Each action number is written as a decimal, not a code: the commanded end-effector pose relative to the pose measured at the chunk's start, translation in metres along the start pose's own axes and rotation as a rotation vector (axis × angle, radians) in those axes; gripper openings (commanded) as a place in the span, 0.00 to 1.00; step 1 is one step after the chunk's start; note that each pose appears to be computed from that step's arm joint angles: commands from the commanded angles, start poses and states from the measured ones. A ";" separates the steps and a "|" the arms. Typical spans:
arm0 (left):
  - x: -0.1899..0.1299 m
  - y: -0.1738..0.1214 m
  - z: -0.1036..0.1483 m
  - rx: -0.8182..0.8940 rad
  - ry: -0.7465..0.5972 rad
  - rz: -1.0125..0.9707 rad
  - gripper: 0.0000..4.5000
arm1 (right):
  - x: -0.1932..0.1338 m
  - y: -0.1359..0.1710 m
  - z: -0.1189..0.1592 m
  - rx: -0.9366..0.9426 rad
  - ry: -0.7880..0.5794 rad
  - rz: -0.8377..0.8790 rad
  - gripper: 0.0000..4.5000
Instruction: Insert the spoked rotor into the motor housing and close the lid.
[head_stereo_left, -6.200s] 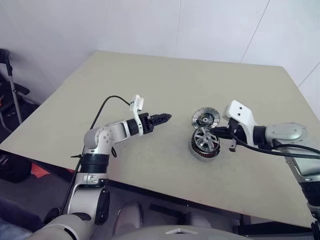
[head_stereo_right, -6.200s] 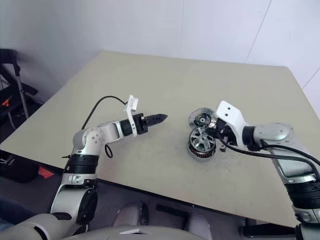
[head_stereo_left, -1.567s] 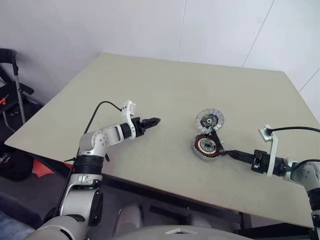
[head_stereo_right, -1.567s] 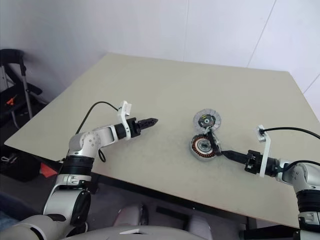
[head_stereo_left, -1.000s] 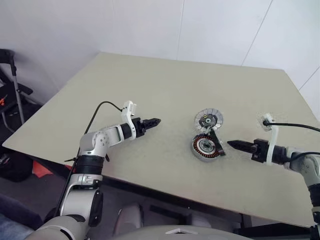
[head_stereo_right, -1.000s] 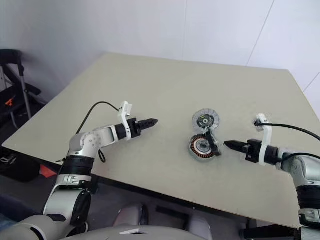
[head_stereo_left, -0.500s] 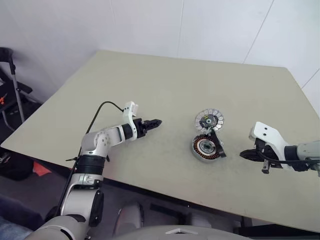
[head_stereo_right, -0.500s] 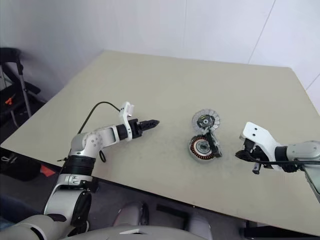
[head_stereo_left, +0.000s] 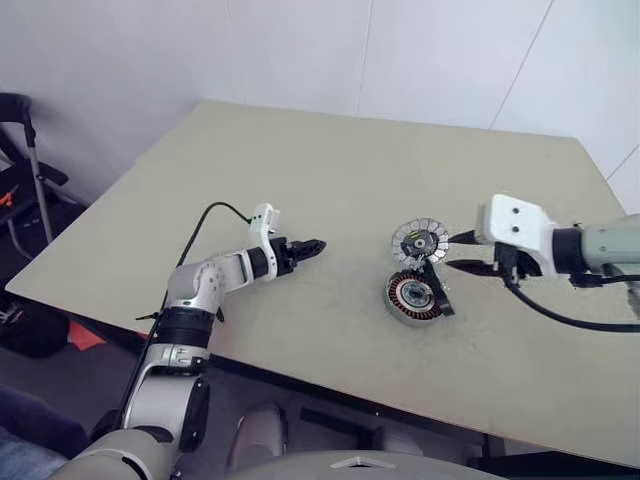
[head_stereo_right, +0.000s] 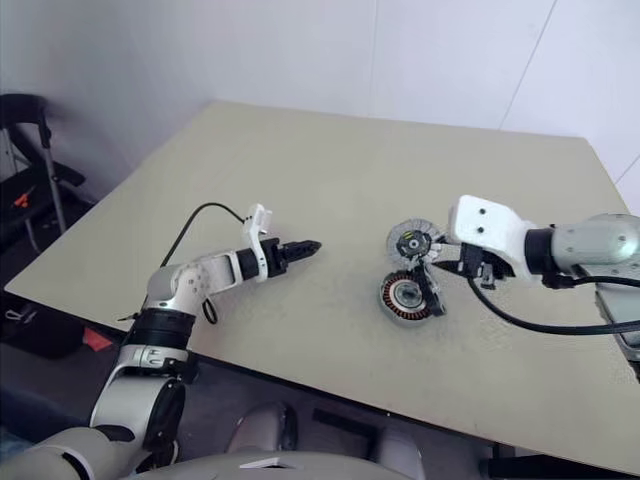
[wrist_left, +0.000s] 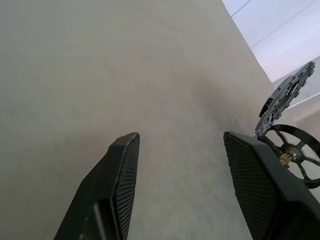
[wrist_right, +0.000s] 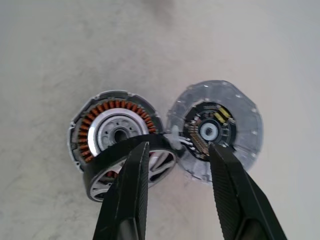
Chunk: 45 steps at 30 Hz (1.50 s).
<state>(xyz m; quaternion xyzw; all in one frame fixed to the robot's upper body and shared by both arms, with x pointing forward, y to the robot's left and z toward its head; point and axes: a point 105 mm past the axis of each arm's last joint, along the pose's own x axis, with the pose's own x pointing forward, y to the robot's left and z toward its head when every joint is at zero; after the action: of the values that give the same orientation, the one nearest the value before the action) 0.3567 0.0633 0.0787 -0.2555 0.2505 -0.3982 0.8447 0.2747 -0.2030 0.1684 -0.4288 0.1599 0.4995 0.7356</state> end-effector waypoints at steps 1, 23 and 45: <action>-0.002 -0.006 0.015 0.045 -0.039 -0.017 0.63 | 0.004 -0.003 0.010 -0.137 0.006 0.048 0.43; -0.007 -0.001 0.010 0.035 -0.056 0.017 0.63 | 0.014 -0.041 -0.012 -0.404 0.148 0.114 0.43; -0.009 0.002 0.010 0.033 -0.056 0.034 0.63 | 0.039 -0.013 0.003 -0.416 0.026 0.198 0.43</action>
<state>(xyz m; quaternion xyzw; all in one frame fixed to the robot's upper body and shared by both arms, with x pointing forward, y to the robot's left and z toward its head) 0.3559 0.0719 0.0727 -0.2516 0.2514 -0.3746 0.8563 0.3030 -0.1875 0.1389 -0.5537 0.1310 0.5850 0.5780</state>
